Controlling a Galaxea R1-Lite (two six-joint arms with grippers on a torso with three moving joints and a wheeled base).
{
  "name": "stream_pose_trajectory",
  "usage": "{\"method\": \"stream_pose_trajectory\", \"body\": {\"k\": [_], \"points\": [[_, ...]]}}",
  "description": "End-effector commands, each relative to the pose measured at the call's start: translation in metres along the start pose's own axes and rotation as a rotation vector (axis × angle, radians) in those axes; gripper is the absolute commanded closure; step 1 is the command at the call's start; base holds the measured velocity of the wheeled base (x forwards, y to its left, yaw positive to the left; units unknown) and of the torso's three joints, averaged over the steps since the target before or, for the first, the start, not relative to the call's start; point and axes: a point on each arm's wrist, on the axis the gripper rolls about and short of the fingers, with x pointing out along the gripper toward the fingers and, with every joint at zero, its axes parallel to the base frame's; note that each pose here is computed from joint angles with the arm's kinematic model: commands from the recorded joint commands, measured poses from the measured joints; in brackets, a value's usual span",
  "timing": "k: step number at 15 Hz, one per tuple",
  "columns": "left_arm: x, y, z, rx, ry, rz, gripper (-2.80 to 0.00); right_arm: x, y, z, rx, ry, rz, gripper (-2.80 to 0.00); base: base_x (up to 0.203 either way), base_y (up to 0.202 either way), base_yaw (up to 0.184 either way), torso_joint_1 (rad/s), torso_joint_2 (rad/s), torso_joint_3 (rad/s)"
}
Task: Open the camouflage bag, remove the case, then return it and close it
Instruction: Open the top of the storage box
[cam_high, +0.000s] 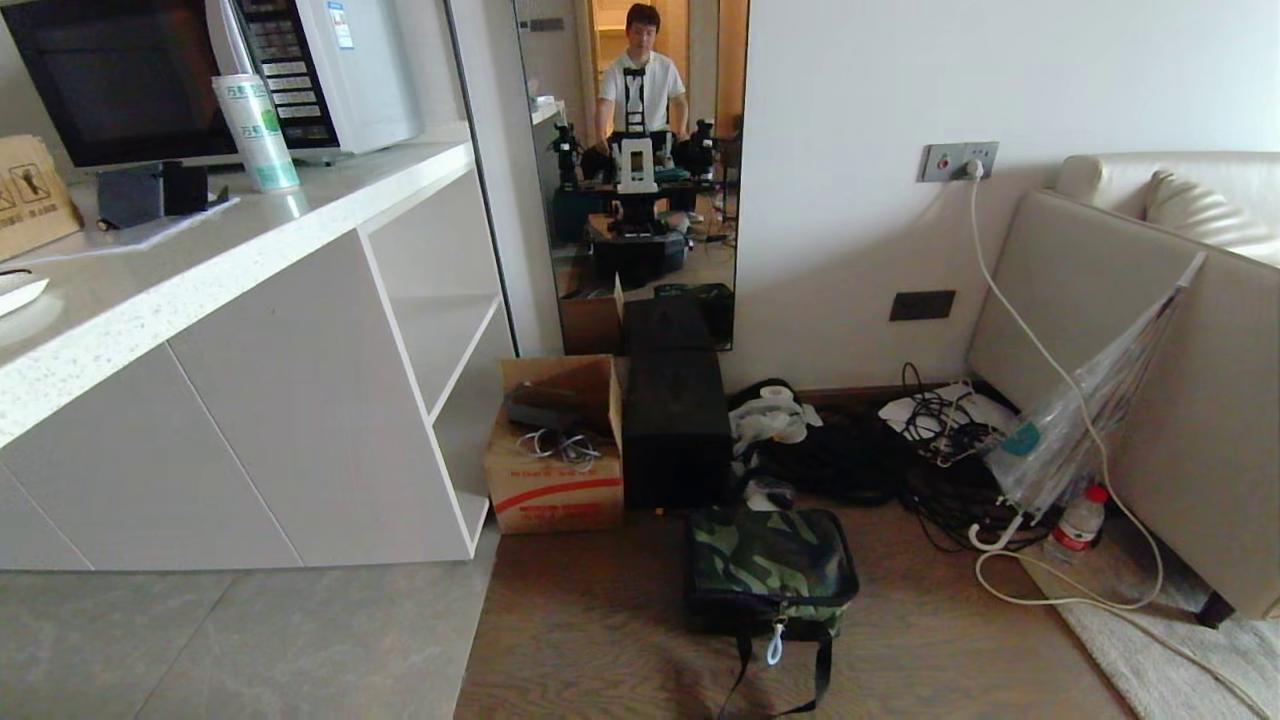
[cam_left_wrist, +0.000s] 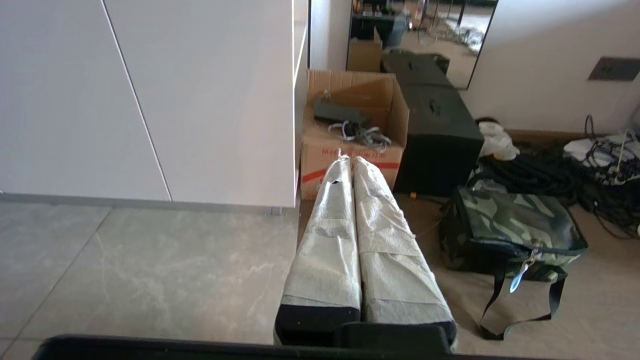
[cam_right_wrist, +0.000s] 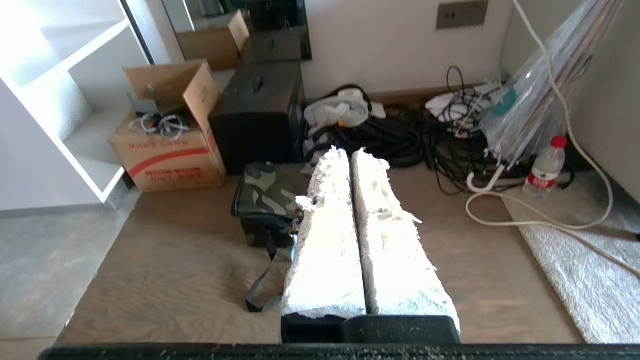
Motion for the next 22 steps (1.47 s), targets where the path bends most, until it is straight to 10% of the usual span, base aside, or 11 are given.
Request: {"method": "stream_pose_trajectory", "body": {"k": [1, 22], "points": [[0.0001, 0.0000, 0.0001, -0.001, 0.001, 0.000, 0.00, 0.0002, 0.0000, -0.0004, 0.000, 0.002, 0.001, 0.00, 0.000, 0.000, 0.000, 0.002, 0.00, -0.184], [0.0004, 0.0000, -0.0007, -0.006, 0.001, 0.000, 0.00, 0.0002, 0.0000, -0.0004, 0.000, 0.002, 0.001, 0.00, 0.000, 0.000, 0.000, 0.002, 0.00, -0.198]]}}
